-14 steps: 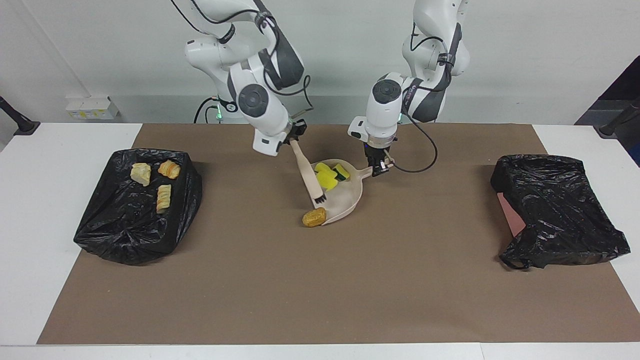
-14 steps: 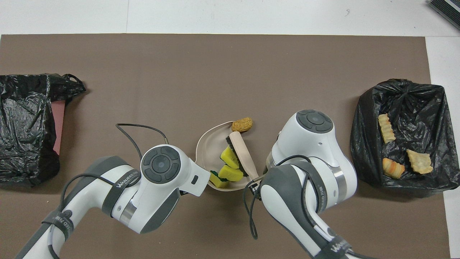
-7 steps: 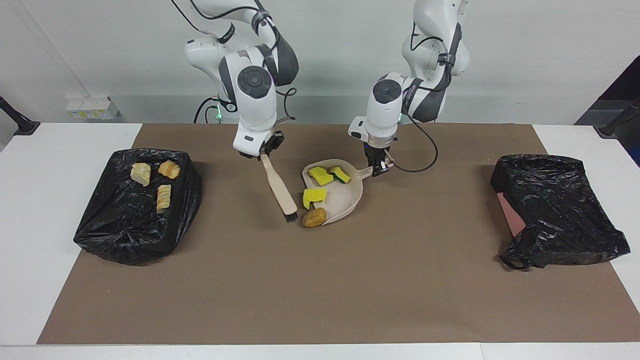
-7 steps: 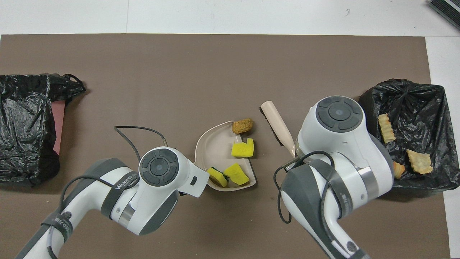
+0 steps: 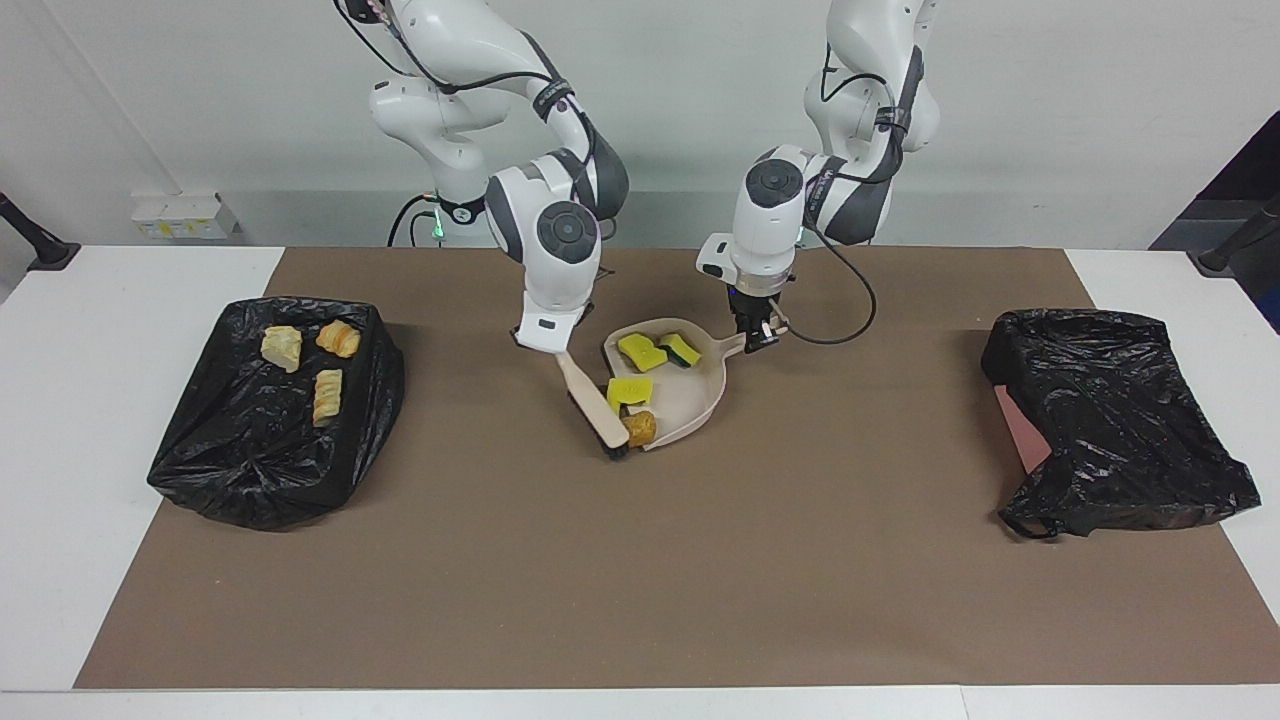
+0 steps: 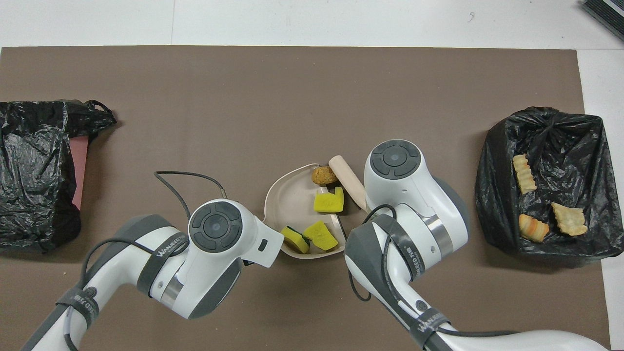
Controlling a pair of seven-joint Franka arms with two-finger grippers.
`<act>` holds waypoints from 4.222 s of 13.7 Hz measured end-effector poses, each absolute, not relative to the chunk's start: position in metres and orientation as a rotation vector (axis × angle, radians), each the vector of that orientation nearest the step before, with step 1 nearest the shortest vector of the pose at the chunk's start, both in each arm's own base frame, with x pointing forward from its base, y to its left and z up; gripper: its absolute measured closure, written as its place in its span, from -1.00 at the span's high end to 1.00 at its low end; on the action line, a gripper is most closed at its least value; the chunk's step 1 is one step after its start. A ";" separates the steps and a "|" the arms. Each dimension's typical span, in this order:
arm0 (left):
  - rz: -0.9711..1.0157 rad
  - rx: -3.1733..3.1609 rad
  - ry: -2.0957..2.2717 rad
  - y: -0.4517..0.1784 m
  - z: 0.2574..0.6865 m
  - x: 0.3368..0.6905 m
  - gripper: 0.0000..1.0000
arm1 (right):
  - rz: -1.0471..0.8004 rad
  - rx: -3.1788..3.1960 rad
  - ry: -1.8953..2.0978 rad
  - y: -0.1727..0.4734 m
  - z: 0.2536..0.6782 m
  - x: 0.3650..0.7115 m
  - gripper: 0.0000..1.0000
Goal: Sweep and dump trash in bin
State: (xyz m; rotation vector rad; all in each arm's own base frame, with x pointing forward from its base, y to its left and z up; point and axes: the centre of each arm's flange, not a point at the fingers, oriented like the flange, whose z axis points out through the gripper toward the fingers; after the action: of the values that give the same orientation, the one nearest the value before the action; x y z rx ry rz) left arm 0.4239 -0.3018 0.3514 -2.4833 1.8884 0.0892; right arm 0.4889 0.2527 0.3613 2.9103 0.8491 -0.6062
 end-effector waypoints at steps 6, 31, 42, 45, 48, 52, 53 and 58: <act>0.079 -2.488 1.883 -0.297 0.346 0.422 -0.37 | -0.764 3.029 0.829 0.264 0.384 0.445 -0.47; 0.071 -2.540 2.054 -0.045 0.491 0.588 -0.37 | -0.494 3.099 0.018 0.371 0.380 0.317 -0.47; 0.064 -2.359 2.163 0.166 0.516 0.611 -0.37 | -0.438 3.106 0.056 0.372 0.331 0.288 -0.40; 0.114 -2.291 2.128 0.230 0.520 0.599 -0.37 | -0.425 3.118 0.054 0.374 0.333 0.291 0.17; 0.157 -2.201 2.126 0.295 0.522 0.586 -0.37 | -0.352 3.175 -0.005 0.373 0.359 0.324 0.86; 0.300 -2.015 2.055 0.323 0.543 0.607 -0.37 | -0.167 3.175 -0.089 0.320 0.385 0.405 1.00; 0.338 -1.955 2.051 0.319 0.544 0.614 -0.37 | -0.123 3.170 -0.113 0.305 0.391 0.424 1.00; 0.553 -1.813 1.942 0.283 0.540 0.640 -0.37 | 0.139 3.083 -0.076 0.216 0.438 0.504 1.00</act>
State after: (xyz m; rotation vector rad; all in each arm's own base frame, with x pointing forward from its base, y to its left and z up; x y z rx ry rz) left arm 0.6399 0.2828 0.5395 -1.8133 1.9415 0.5527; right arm 0.5038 0.2157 0.4377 3.0829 -0.0760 0.1389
